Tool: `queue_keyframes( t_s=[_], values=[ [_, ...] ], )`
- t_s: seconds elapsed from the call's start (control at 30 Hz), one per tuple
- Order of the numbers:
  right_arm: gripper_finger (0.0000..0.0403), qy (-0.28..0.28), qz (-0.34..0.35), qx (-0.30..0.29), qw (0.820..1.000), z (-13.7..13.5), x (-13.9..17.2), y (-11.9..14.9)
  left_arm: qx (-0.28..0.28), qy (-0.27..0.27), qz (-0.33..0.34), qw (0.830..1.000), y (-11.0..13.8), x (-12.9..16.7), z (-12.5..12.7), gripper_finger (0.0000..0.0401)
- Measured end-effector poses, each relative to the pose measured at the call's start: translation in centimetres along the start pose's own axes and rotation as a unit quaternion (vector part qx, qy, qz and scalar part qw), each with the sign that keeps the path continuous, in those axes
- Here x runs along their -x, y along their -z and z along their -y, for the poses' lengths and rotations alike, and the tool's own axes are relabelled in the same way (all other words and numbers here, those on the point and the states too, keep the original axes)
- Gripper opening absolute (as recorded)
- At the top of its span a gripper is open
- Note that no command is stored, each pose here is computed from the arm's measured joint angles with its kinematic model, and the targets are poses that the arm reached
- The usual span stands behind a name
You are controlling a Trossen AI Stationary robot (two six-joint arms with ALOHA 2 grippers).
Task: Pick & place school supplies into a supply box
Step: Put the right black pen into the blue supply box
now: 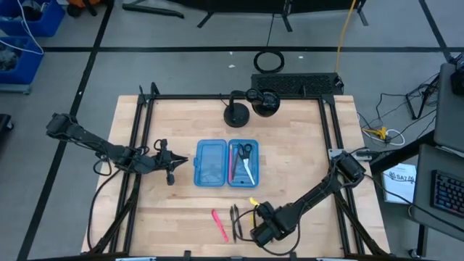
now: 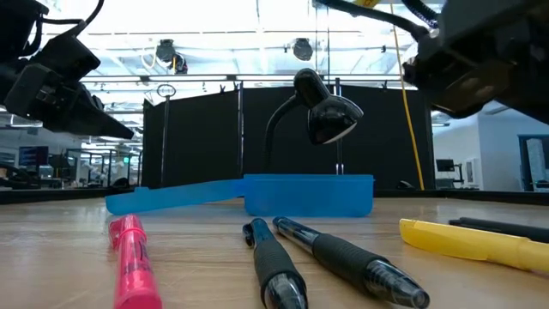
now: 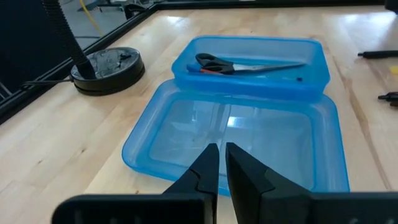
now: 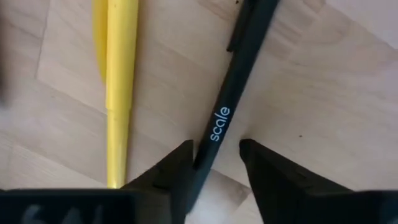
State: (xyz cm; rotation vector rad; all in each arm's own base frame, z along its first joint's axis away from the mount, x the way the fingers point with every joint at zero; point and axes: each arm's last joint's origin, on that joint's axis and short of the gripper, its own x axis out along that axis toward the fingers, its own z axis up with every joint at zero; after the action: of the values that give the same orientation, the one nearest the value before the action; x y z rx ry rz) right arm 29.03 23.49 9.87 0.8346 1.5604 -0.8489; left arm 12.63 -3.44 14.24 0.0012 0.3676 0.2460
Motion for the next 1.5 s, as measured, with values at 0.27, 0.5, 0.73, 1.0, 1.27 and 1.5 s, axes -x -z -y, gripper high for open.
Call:
queue_keyframes(
  t_s=[0.27,0.5,0.73,1.0,1.27,1.5],
  values=[
    [0.0037,-0.003,0.009,0.033,0.999,0.0,0.0,-0.2,-0.001,0.0,0.0,1.0,0.0,0.0,0.0,0.0035],
    [0.0019,-0.01,0.019,0.077,0.997,0.0,0.1,-0.2,-0.001,0.0,0.0,1.0,0.0,0.0,0.0,0.0035],
    [0.0019,-0.074,0.078,0.077,0.991,0.6,4.4,-0.2,-0.001,0.0,0.0,1.0,0.0,0.0,0.0,0.0035],
    [0.0018,-0.175,0.211,0.055,0.96,2.8,11.6,-0.7,-0.001,0.0,0.0,1.0,0.0,0.0,0.0,0.0035],
    [0.0018,-0.221,0.301,0.026,0.927,4.4,16.4,-5.2,0.012,0.002,0.007,1.0,-0.2,0.0,0.0,0.0035],
    [0.0021,-0.284,0.322,0.027,0.903,4.1,18.9,-12.2,0.016,0.002,0.01,1.0,-0.2,0.0,0.0,0.0035]
  ],
)
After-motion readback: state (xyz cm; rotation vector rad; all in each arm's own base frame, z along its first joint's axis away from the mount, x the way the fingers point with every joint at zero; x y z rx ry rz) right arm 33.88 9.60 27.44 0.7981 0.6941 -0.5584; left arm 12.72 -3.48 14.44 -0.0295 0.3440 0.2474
